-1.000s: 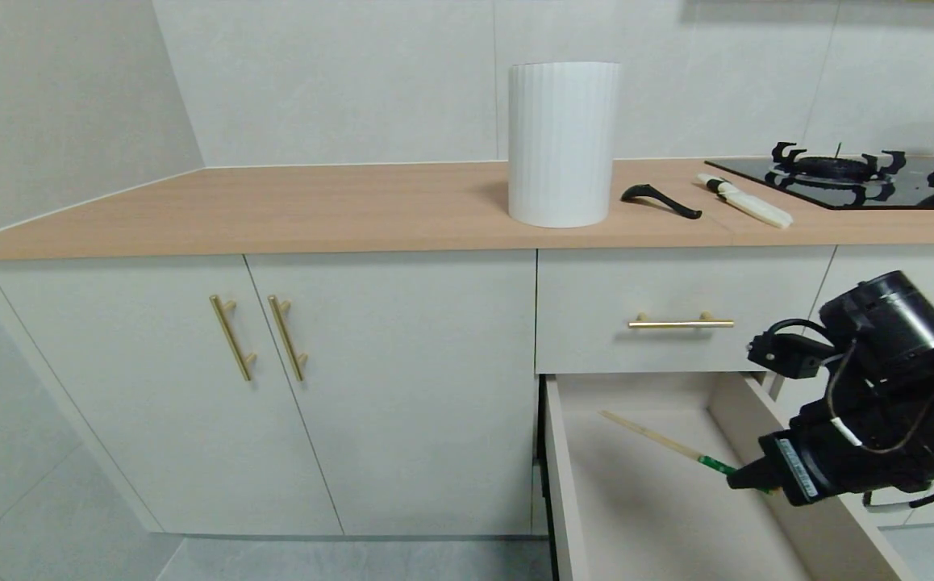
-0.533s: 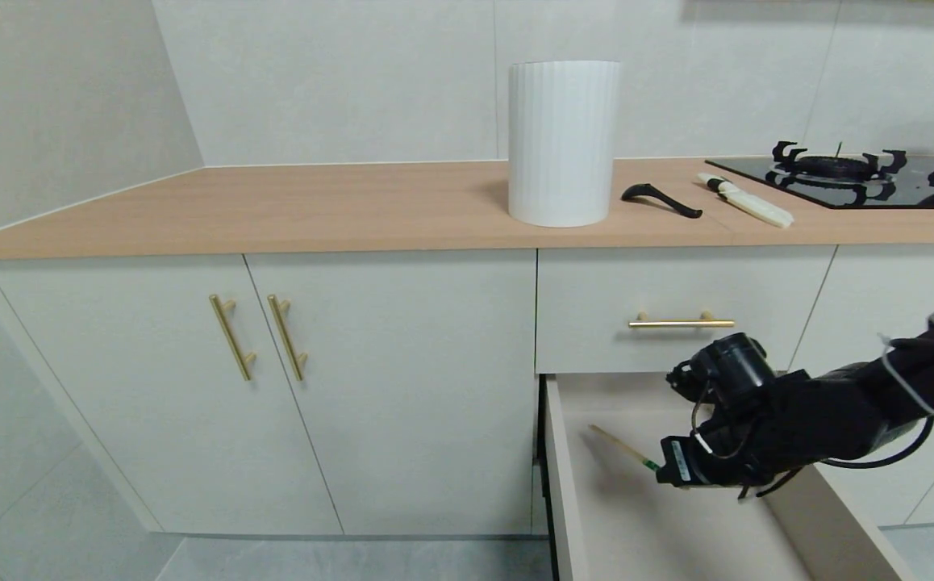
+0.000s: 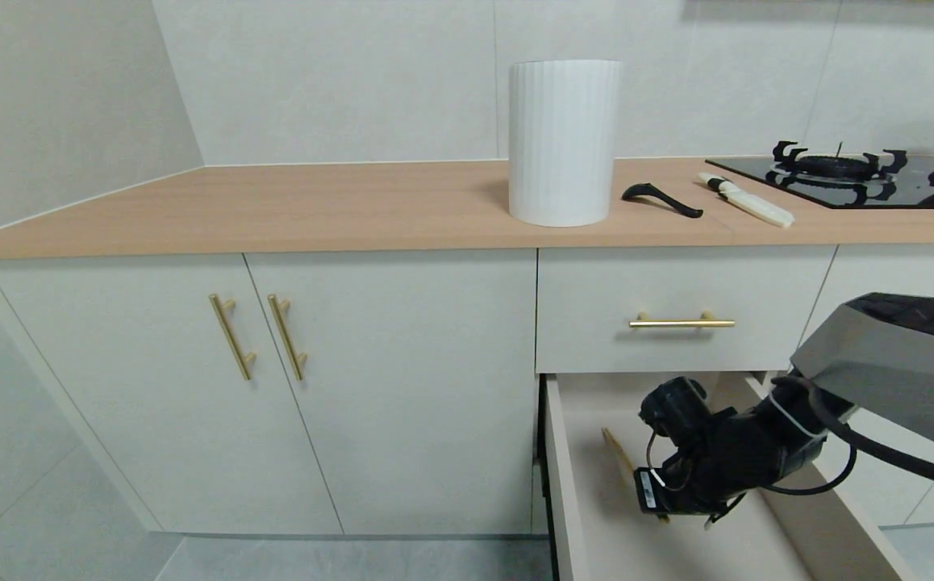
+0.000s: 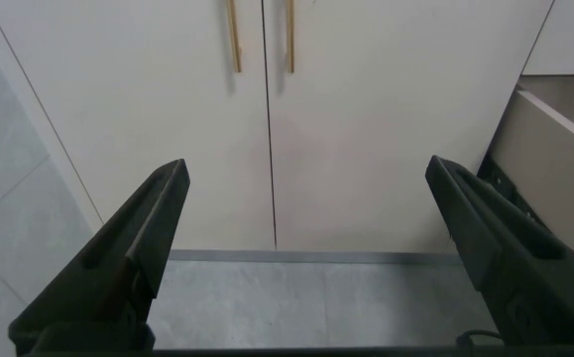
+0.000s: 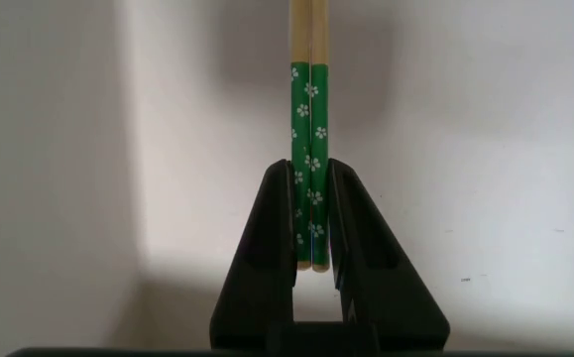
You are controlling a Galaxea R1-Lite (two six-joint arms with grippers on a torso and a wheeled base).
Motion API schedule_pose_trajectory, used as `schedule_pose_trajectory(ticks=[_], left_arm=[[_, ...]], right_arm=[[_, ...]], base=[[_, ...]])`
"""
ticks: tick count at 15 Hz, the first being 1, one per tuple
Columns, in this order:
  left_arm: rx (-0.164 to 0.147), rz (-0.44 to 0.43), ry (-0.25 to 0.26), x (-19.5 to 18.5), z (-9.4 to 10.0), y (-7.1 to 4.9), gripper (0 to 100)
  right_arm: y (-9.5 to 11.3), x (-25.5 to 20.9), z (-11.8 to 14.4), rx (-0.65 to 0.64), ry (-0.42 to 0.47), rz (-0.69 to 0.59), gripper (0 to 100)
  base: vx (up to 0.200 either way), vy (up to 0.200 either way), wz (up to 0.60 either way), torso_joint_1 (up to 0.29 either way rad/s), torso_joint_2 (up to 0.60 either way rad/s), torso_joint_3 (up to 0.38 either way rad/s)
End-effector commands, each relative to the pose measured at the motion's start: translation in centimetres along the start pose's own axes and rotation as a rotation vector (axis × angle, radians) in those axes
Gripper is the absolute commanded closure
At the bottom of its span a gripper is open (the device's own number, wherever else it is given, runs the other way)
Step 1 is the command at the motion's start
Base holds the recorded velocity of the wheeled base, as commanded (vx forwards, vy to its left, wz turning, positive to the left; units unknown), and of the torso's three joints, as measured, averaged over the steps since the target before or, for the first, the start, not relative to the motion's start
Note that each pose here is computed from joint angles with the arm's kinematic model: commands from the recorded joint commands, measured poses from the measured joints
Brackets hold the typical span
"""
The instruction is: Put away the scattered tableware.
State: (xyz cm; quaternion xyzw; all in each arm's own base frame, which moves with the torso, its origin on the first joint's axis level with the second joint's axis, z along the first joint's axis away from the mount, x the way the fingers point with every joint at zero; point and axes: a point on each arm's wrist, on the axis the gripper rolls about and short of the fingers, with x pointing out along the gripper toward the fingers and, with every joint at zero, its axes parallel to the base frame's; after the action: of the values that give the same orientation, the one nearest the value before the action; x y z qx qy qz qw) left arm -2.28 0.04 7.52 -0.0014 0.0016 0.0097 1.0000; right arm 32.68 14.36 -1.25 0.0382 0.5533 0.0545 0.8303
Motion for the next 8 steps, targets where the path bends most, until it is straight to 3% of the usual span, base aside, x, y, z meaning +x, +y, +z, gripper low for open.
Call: schedule_pose_trajectory(ticks=[1, 8], left_arm=[[0.000, 0.001, 0.000, 0.00, 0.00, 0.00, 0], [0.000, 0.001, 0.000, 0.00, 0.00, 0.00, 0]], right_arm=[[0.35, 0.91, -0.76, -0.015, 0.030, -0.011, 100], [0.45, 1.15, -1.04, -0.022, 0.037, -0.022, 100]], base=[[0.000, 0.000, 0.00, 0.000, 0.00, 0.000], [0.000, 0.000, 0.00, 0.000, 0.00, 0.000]])
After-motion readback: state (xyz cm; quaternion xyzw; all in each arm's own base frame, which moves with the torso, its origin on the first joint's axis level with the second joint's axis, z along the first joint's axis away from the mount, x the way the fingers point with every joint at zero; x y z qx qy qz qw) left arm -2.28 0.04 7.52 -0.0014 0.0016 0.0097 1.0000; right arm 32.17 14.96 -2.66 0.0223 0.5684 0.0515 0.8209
